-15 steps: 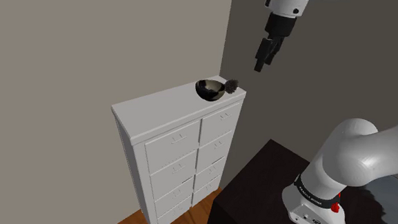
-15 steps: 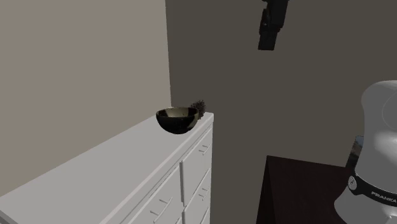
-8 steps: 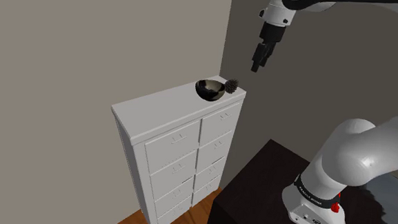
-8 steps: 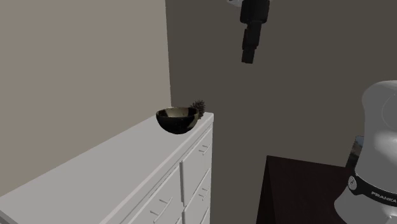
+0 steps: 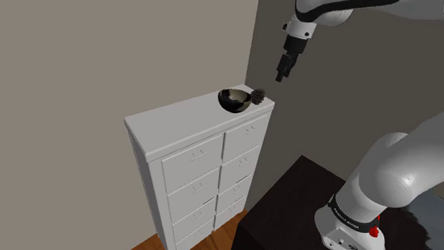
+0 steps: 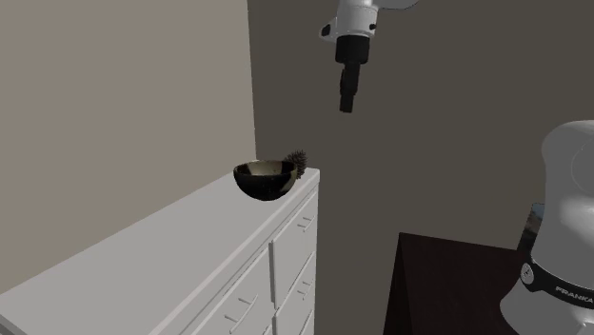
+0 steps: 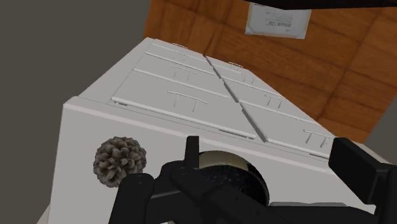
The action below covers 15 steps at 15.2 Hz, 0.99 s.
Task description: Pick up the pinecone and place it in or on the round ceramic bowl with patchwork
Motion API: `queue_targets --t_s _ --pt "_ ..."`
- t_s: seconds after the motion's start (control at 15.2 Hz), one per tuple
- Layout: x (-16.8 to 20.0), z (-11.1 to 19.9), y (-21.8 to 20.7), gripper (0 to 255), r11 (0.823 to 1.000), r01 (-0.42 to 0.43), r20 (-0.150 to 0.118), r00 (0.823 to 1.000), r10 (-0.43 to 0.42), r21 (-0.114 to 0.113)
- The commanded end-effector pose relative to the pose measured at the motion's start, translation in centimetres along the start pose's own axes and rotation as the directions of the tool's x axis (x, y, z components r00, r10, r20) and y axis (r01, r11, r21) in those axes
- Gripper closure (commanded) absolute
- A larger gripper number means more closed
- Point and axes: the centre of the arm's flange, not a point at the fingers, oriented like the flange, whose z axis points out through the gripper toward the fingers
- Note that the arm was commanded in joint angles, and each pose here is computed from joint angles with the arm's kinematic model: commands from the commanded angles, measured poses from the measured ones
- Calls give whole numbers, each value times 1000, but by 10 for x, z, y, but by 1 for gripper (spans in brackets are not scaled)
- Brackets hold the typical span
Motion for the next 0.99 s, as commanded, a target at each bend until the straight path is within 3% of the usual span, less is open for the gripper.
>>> queue_targets --t_s 0.0,0.92 --pt "7 10 25 0 1000 10 3 1000 -10 12" --pt "79 97 188 0 992 72 19 997 -75 105"
